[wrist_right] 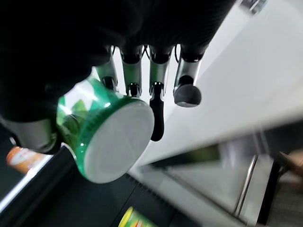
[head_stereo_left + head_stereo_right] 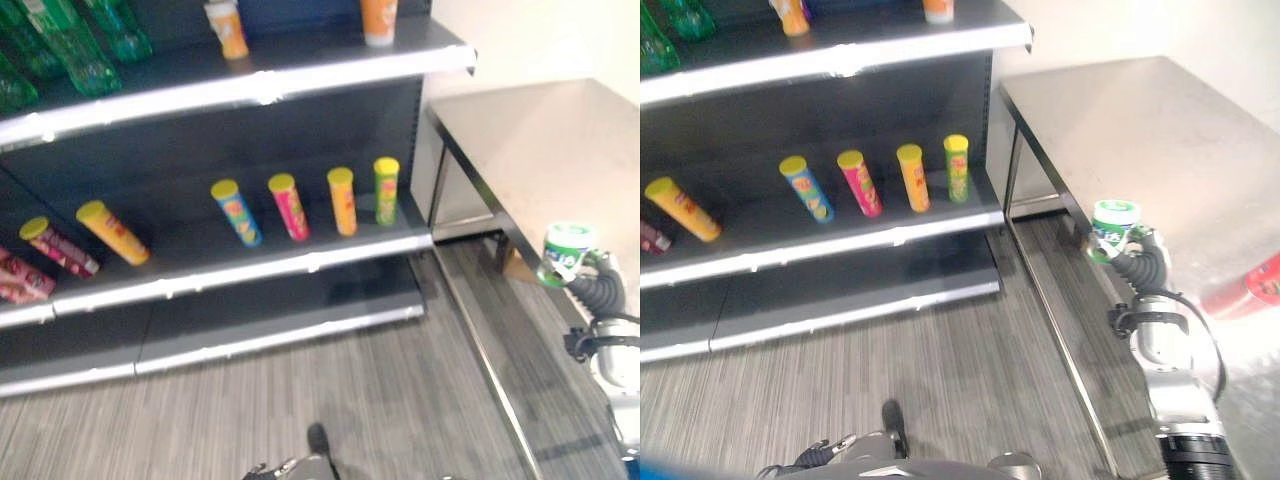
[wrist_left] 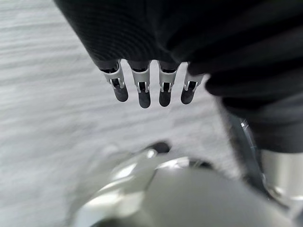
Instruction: Put the goods on the table back onto the shelves and tidy them up.
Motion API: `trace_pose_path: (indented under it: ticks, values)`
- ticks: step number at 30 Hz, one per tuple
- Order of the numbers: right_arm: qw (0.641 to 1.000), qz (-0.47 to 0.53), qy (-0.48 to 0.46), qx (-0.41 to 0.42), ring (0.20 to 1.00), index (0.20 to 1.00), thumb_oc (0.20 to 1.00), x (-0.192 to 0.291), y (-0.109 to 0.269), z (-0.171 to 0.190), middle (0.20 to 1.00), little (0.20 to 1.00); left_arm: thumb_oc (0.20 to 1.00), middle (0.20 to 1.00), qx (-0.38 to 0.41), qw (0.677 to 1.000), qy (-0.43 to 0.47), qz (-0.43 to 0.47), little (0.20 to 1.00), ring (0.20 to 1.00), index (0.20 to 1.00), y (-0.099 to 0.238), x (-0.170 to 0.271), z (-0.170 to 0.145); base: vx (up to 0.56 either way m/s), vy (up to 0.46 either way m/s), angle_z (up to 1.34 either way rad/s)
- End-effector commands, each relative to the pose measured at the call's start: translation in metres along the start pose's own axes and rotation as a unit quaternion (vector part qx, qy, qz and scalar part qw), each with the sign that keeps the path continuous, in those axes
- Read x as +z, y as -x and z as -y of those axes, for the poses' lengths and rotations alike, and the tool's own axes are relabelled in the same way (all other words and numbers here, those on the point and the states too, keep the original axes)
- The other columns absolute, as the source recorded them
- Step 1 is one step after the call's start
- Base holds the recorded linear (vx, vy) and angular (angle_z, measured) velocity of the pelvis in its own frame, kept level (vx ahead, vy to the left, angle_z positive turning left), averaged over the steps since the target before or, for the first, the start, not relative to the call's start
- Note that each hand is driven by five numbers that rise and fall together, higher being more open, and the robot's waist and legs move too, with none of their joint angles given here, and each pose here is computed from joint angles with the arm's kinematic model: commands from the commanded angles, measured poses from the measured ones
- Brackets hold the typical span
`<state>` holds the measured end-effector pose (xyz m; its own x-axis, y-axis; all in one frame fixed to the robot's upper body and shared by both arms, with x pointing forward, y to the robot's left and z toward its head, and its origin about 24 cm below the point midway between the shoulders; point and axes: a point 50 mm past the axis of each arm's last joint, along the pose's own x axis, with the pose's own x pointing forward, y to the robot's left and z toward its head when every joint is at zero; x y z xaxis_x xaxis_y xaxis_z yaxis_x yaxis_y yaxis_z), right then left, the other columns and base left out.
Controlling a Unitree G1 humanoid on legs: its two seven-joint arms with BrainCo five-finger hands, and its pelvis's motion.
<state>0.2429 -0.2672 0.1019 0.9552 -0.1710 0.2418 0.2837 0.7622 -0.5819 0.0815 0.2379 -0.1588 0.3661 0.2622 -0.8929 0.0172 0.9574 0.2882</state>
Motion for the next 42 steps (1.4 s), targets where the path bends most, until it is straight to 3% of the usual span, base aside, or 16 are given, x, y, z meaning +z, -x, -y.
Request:
trace_pose_path:
  ticks: [1,14,19,23,27,31,42]
  values:
    - [0.992,0.115,0.036,-0.041,0.2,0.2,0.2,0.046,-0.033,0.026,0.2,0.2,1.0,1.0,0.02,0.999,-0.026,0.043,1.0,1.0,1.0,-0.001,0.019,-0.01,0.19,0.383,-0.05]
    - [0.967,0.237,0.045,-0.076,0.2,0.2,0.2,0.103,-0.044,0.041,0.2,0.2,1.0,1.0,0.007,0.997,-0.056,0.051,1.0,1.0,1.0,-0.002,0.025,-0.01,0.09,0.171,0.09]
    - [0.937,0.333,-0.017,-0.106,0.2,0.2,0.2,0.149,-0.043,0.052,0.2,0.2,1.0,1.0,-0.003,0.996,-0.067,0.057,1.0,1.0,1.0,-0.004,0.035,-0.002,0.07,-0.051,0.53]
    - [0.924,0.376,0.012,-0.073,0.2,0.2,0.2,0.18,-0.06,0.045,0.2,0.2,1.0,1.0,-0.004,0.997,-0.058,0.045,1.0,1.0,1.0,-0.002,0.025,0.001,0.15,-0.171,1.25]
    - [0.934,0.351,0.05,-0.045,0.2,0.2,0.2,0.195,-0.099,0.039,0.2,0.2,1.0,1.0,-0.007,0.999,-0.038,0.024,1.0,1.0,1.0,0.0,0.011,0.004,0.11,-0.204,0.67]
    - [0.953,0.288,0.063,-0.068,0.2,0.2,0.2,0.202,-0.144,0.05,0.2,0.2,1.0,1.0,0.002,1.0,-0.018,-0.002,1.0,1.0,1.0,0.001,-0.005,-0.001,0.08,-0.176,0.55]
    - [0.986,0.131,0.011,-0.098,0.2,0.2,0.2,0.155,-0.179,0.052,0.2,0.2,1.0,1.0,0.003,1.0,-0.007,-0.027,1.0,1.0,1.0,0.002,-0.015,-0.001,0.02,-0.07,0.39]
